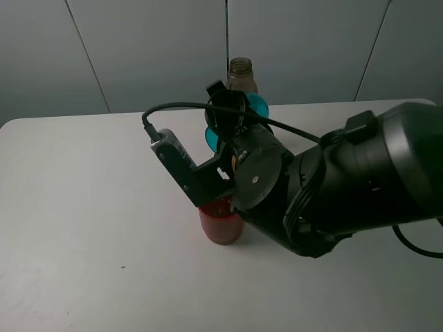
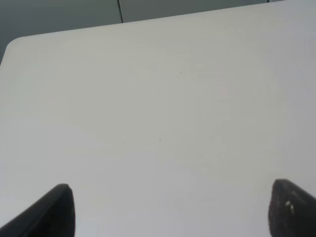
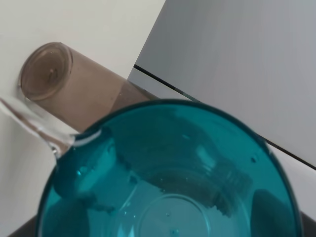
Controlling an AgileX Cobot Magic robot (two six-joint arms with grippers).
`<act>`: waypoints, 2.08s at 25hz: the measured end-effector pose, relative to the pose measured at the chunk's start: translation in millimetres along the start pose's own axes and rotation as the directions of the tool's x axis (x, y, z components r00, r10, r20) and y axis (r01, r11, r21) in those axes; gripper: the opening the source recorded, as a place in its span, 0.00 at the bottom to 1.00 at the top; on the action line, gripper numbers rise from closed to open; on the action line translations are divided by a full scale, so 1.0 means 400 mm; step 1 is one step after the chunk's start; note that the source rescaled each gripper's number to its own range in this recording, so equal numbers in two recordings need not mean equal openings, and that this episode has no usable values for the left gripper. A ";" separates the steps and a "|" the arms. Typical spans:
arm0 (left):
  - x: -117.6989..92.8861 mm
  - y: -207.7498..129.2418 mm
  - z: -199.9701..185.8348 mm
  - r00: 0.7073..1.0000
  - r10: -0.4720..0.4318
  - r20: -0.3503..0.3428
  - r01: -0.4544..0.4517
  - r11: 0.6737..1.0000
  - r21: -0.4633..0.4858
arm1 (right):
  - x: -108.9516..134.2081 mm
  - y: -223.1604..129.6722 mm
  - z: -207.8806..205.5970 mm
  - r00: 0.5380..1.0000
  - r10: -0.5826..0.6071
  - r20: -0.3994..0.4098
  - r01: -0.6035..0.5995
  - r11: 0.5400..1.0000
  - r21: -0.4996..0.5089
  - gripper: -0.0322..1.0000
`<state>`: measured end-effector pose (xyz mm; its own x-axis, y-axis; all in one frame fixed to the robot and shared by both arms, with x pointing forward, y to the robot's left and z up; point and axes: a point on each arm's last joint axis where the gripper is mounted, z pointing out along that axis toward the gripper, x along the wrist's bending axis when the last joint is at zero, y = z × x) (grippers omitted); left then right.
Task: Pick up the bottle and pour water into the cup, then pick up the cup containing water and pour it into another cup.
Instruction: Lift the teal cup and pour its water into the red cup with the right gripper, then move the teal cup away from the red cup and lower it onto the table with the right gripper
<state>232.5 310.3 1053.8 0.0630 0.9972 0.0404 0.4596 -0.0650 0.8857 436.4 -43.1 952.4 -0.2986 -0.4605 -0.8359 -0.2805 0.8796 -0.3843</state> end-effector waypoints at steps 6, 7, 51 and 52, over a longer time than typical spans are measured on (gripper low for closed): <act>0.000 0.000 0.000 1.000 0.000 0.000 0.000 1.000 0.000 | 0.000 0.000 0.000 1.000 0.002 0.000 -0.002 1.000 0.000 0.12; 0.000 0.000 0.000 1.000 0.000 0.000 0.000 1.000 0.000 | 0.000 0.000 0.000 1.000 0.002 0.001 -0.002 1.000 0.001 0.12; 0.000 0.000 0.000 1.000 0.000 0.000 0.000 1.000 0.000 | 0.147 -0.242 0.197 -0.135 0.898 -0.419 -0.945 0.010 0.326 0.12; 0.000 0.000 0.000 1.000 0.000 0.000 0.000 1.000 0.000 | 0.153 -0.239 0.201 -0.134 0.896 -0.422 -0.943 0.015 0.332 0.12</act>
<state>232.5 310.3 1053.8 0.0630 0.9972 0.0404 0.4596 -0.0650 0.8857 518.2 -145.7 906.2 -0.5966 0.7998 -0.0668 0.5800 0.4872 0.6529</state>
